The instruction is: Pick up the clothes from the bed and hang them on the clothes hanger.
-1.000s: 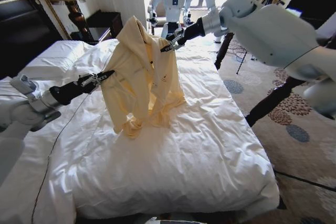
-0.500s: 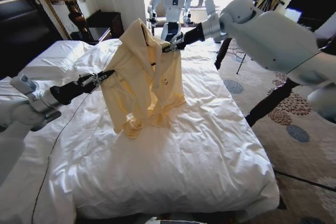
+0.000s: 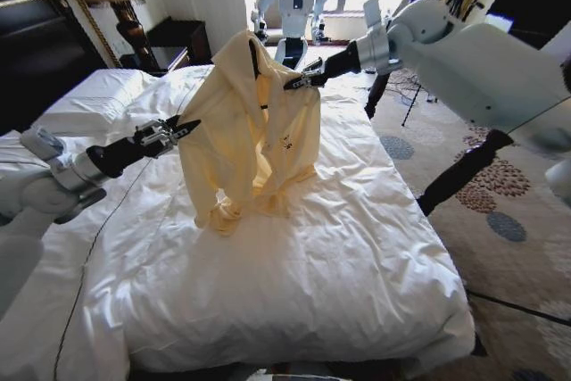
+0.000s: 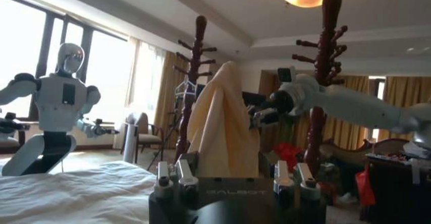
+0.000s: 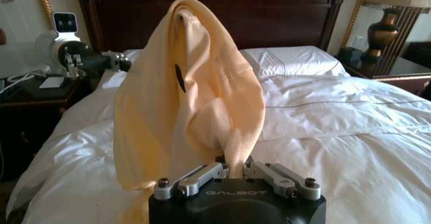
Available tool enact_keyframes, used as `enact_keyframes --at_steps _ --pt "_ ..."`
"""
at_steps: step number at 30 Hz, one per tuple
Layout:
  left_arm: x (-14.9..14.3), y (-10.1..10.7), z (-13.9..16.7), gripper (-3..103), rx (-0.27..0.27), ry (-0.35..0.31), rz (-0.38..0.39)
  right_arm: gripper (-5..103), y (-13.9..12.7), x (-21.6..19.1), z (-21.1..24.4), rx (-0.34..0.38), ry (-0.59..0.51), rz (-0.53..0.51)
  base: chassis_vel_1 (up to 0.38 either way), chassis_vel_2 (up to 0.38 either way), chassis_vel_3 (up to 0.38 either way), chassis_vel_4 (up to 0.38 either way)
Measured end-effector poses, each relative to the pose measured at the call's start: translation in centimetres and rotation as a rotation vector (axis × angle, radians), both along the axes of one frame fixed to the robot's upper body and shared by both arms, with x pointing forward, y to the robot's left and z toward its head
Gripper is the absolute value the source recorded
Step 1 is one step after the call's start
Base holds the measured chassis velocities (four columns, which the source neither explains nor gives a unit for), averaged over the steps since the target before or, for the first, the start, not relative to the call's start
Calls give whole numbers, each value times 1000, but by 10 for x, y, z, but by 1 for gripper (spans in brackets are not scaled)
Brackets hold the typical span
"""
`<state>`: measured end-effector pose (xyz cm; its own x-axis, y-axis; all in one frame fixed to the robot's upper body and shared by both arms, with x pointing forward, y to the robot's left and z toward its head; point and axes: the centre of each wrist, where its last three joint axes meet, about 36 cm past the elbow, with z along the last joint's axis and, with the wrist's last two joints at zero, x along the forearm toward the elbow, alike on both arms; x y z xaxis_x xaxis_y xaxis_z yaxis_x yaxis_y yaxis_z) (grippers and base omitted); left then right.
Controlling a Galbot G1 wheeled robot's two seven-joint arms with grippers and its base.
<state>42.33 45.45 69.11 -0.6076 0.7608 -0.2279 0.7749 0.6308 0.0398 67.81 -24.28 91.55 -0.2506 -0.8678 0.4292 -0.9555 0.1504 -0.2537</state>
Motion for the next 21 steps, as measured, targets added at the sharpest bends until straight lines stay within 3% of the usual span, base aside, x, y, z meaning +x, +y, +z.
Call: enact_keyframes --at_steps 9,21 --pt "-3 1 30 98 2 -36 37 1 -7 -7 -12 -27 14 27 0 0 0 0" --pt "-3 -2 65 100 51 -57 35 1 8 -15 -19 -63 24 126 0 0 0 0"
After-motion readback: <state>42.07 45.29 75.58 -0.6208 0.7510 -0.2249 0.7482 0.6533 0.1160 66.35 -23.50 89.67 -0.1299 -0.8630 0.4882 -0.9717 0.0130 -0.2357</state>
